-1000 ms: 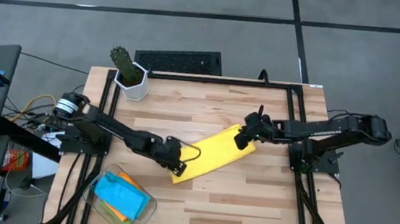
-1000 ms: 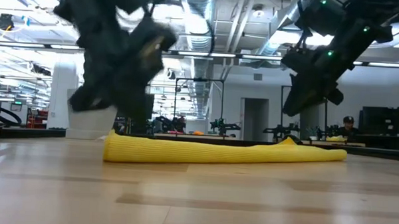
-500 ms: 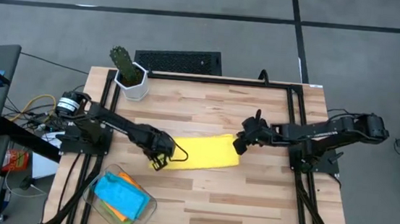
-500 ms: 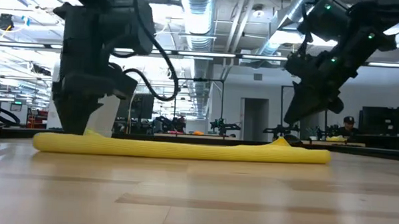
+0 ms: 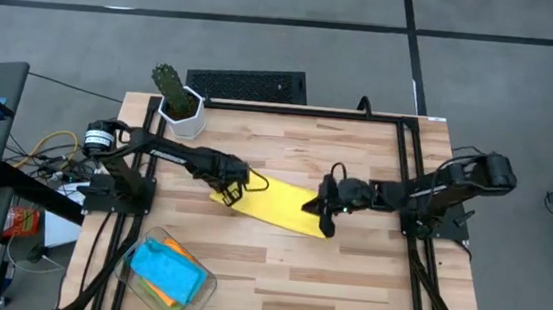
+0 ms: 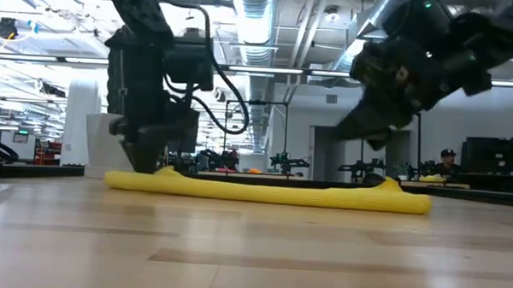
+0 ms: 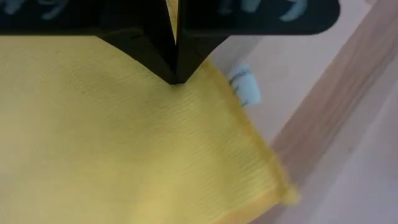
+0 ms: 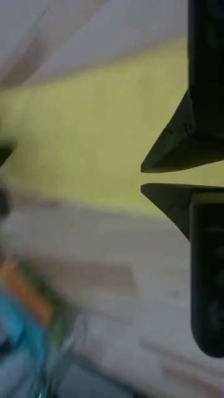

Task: Fold microfiber towels
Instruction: Fold the yellow microfiber towel

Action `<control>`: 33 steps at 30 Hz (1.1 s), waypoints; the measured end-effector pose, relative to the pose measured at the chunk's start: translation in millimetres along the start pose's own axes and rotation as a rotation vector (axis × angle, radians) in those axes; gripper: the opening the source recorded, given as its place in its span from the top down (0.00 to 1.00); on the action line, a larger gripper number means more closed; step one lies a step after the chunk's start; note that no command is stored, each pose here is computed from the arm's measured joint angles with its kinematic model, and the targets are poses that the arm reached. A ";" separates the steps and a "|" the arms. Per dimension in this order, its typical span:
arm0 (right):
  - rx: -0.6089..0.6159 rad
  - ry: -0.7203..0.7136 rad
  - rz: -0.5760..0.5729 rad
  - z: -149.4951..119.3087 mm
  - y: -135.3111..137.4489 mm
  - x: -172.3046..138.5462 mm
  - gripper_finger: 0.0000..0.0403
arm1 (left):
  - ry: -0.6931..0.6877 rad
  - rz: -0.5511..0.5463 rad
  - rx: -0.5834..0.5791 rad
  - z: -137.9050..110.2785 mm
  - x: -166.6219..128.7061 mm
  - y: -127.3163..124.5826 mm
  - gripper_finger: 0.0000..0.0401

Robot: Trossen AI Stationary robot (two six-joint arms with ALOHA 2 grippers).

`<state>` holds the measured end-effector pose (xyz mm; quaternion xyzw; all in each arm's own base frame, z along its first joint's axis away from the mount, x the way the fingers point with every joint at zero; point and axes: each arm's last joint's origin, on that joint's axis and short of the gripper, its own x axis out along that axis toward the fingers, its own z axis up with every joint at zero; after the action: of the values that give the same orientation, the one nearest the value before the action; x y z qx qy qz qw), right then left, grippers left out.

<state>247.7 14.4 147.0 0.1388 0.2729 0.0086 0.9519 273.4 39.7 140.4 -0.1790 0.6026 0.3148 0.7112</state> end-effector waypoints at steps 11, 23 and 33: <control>-0.095 0.033 -0.060 -70.4 17.1 41.3 0.90 | -0.219 -0.126 -0.129 19.2 -71.2 9.8 1.00; -0.024 0.002 -0.103 -77.8 14.6 49.7 0.93 | -0.344 -0.108 -0.244 -40.5 -56.7 -33.7 1.00; -0.033 -0.059 -0.117 -56.4 14.4 36.3 0.96 | -0.345 -0.190 -0.422 -72.4 4.0 -20.8 1.00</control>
<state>250.0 46.2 86.3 0.1071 0.2520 -0.0465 0.9607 233.6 -20.6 118.8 -0.3225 0.3744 0.3910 0.7765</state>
